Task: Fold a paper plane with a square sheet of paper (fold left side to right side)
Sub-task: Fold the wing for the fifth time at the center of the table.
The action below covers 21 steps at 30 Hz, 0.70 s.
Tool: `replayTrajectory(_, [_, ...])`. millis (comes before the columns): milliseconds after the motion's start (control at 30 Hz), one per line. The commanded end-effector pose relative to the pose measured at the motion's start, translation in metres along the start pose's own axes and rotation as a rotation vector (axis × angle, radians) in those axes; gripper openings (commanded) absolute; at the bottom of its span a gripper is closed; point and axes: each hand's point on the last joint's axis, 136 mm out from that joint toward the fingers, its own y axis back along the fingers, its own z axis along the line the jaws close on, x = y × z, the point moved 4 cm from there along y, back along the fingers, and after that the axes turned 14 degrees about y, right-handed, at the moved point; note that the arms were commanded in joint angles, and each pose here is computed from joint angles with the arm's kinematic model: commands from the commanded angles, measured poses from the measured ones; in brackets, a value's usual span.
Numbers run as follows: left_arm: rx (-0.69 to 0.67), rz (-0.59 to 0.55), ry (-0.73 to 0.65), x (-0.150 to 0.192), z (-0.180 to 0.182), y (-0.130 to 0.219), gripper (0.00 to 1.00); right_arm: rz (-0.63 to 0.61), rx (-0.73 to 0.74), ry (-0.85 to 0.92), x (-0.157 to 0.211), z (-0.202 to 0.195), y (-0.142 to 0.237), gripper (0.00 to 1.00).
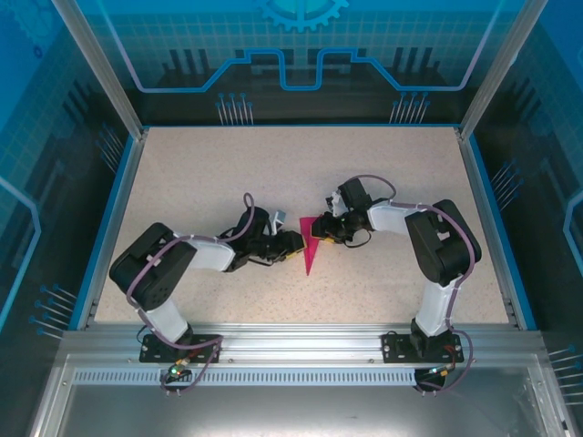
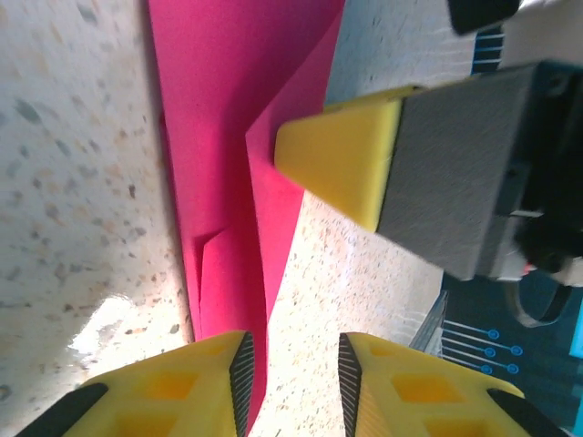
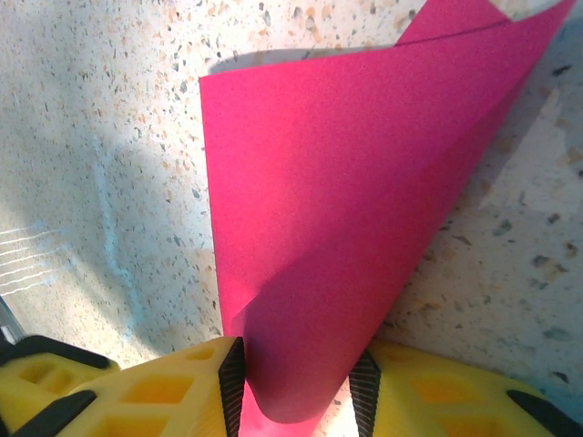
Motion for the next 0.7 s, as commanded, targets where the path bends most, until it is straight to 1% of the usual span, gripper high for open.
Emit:
replayTrajectory(0, [-0.022,0.022,-0.005,-0.005,-0.002,0.003,0.35,0.035,0.011,-0.002,0.007,-0.002,-0.013,0.38])
replayTrajectory(200, [-0.025,0.023,0.057,-0.025,-0.002,-0.011,0.33,0.03,0.005,0.004,0.006,-0.001,-0.011,0.38])
replayTrajectory(300, [-0.002,0.036,0.066,-0.032,-0.004,-0.018,0.3,0.028,0.001,0.005,0.006,0.0,-0.01,0.38])
replayTrajectory(467, [0.005,0.061,0.08,-0.037,-0.002,-0.028,0.26,0.018,-0.008,0.01,0.005,0.003,-0.007,0.38])
replayTrajectory(667, [0.012,0.072,0.088,-0.039,0.001,-0.035,0.26,0.007,-0.017,0.015,0.003,0.007,-0.003,0.37])
